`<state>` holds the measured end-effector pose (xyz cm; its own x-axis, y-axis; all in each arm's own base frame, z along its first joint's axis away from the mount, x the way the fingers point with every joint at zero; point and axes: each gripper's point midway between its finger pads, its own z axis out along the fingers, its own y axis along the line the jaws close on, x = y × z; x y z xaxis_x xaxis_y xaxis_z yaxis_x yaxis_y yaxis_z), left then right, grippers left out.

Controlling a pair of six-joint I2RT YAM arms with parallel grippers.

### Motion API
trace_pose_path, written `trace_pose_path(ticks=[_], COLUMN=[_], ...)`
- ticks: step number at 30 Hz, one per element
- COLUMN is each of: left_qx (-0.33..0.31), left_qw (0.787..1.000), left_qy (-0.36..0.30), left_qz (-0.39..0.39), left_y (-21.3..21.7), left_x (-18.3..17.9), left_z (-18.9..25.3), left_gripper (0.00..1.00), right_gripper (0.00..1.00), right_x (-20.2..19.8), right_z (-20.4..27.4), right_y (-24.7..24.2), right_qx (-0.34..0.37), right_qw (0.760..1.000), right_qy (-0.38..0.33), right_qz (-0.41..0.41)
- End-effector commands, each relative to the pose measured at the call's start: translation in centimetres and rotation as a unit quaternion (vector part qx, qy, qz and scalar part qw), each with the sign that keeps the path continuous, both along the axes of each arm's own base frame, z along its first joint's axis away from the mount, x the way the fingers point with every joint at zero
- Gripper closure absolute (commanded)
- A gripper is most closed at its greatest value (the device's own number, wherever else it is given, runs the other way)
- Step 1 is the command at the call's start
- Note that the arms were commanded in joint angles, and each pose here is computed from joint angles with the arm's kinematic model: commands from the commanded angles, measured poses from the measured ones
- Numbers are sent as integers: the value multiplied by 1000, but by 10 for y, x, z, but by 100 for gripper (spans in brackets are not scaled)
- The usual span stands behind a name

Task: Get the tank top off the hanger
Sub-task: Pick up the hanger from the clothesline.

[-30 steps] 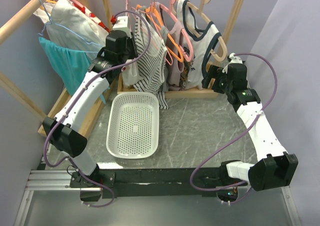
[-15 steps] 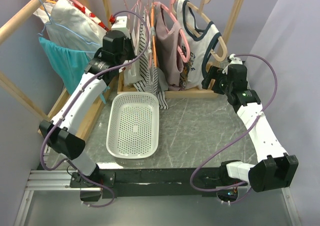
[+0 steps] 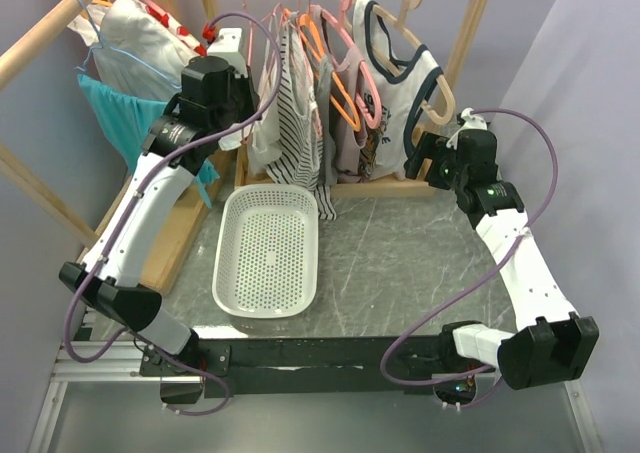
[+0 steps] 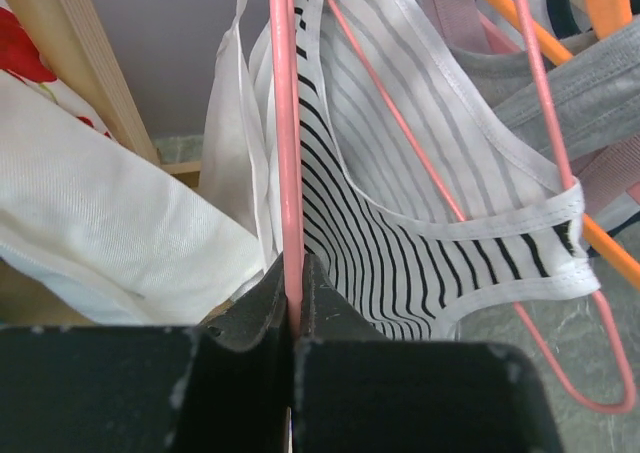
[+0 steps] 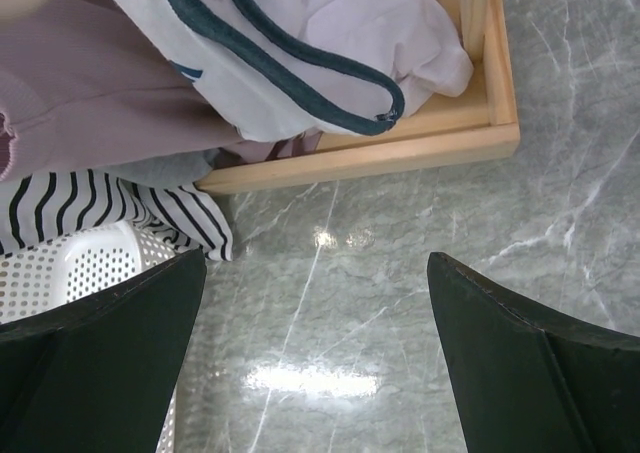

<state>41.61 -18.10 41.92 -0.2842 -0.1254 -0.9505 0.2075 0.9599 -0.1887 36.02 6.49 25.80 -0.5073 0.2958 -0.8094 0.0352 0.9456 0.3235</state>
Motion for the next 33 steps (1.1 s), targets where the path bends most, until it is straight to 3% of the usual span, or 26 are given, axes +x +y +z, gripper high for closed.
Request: trace_pose_path(ticks=[1, 8, 19, 26, 33], left_qx=[-8, -29, -16, -4, -12], left_qw=[998, 994, 995, 977, 964], left_qy=[-52, -85, -84, -135, -139], left_qz=[-35, -58, -58, -168, -225], left_y=[14, 21, 19, 12, 16], left_x=[-54, -85, -79, -139, -191], left_z=[47, 54, 61, 89, 99], left_gripper=[99, 99, 99, 99, 99], right_gripper=[0, 0, 0, 0, 0], right_x=[-6, -12, -25, -33, -46], right_z=[31, 47, 52, 77, 125], right_y=[-1, 1, -1, 1, 1], right_qx=[8, 22, 30, 24, 38], right_qw=[999, 998, 997, 996, 989], right_qy=[-39, -59, -66, -83, -141], right_qz=[-3, -2, -8, 10, 12])
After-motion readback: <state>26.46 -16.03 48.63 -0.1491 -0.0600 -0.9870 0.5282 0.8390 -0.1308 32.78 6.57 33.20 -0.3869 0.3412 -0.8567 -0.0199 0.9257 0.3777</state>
